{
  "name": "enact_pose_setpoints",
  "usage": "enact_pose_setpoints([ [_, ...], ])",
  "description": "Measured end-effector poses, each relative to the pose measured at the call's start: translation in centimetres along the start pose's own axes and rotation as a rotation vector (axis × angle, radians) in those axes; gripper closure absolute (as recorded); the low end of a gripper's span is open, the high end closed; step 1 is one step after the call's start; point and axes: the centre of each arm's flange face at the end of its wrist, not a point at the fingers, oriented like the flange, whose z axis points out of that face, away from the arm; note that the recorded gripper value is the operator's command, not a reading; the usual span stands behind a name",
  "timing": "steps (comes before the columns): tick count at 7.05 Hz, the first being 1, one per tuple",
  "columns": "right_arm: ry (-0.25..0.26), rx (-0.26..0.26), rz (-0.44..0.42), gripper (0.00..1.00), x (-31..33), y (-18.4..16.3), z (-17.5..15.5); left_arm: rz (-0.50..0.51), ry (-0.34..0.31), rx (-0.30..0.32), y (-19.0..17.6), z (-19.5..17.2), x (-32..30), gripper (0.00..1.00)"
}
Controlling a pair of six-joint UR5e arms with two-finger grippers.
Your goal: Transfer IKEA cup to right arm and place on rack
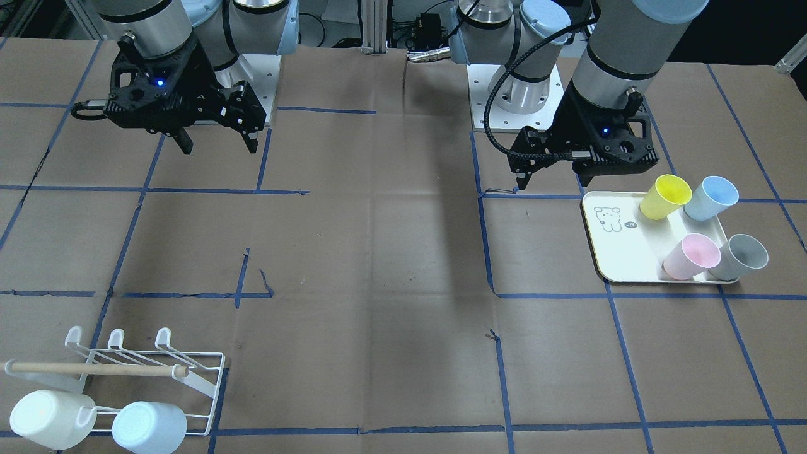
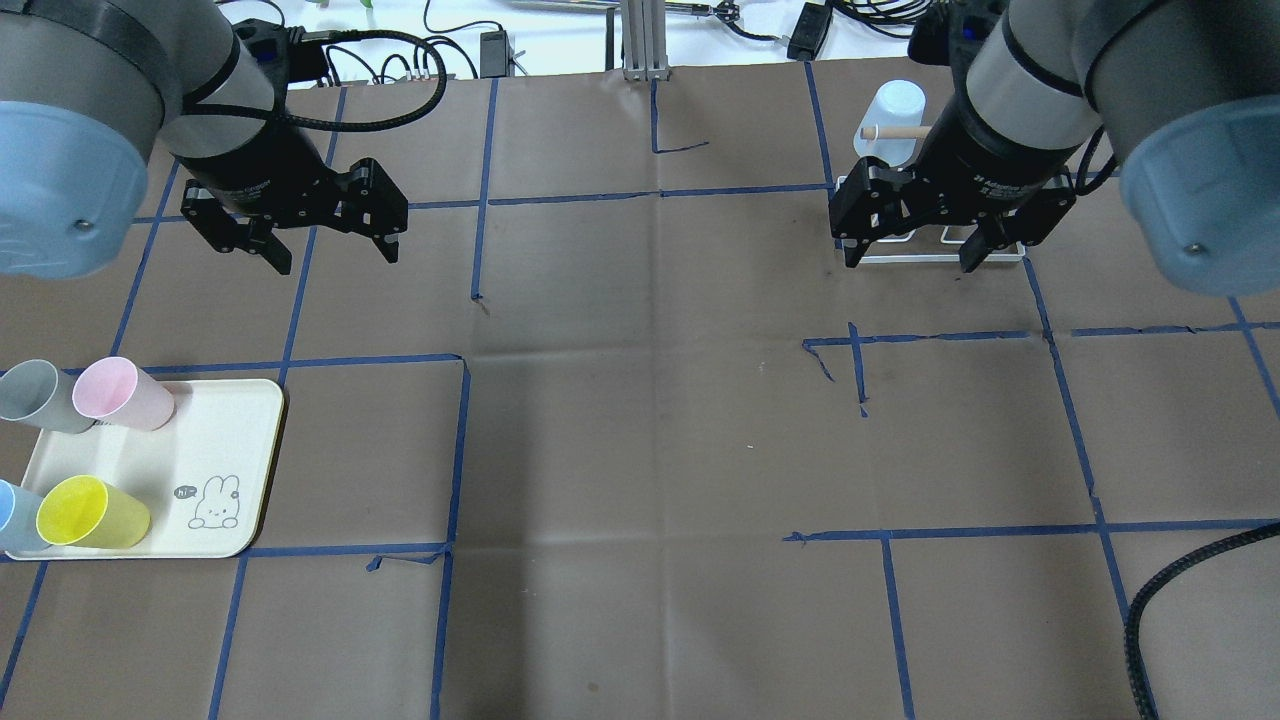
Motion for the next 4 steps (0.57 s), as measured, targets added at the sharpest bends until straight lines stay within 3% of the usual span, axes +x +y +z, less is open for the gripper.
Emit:
enact_pose_setpoints([
  [1,0.006,-0.007,-0.006,0.00,-0.02,0.19,0.40,0.000,0.000,0.001,0.02,-0.03,0.00,0.00],
  [4,0.093,-0.012,-0.012,0.00,0.82,-0.01,0.87,0.000,0.000,0.001,0.02,-0.05,0.00,0.00],
])
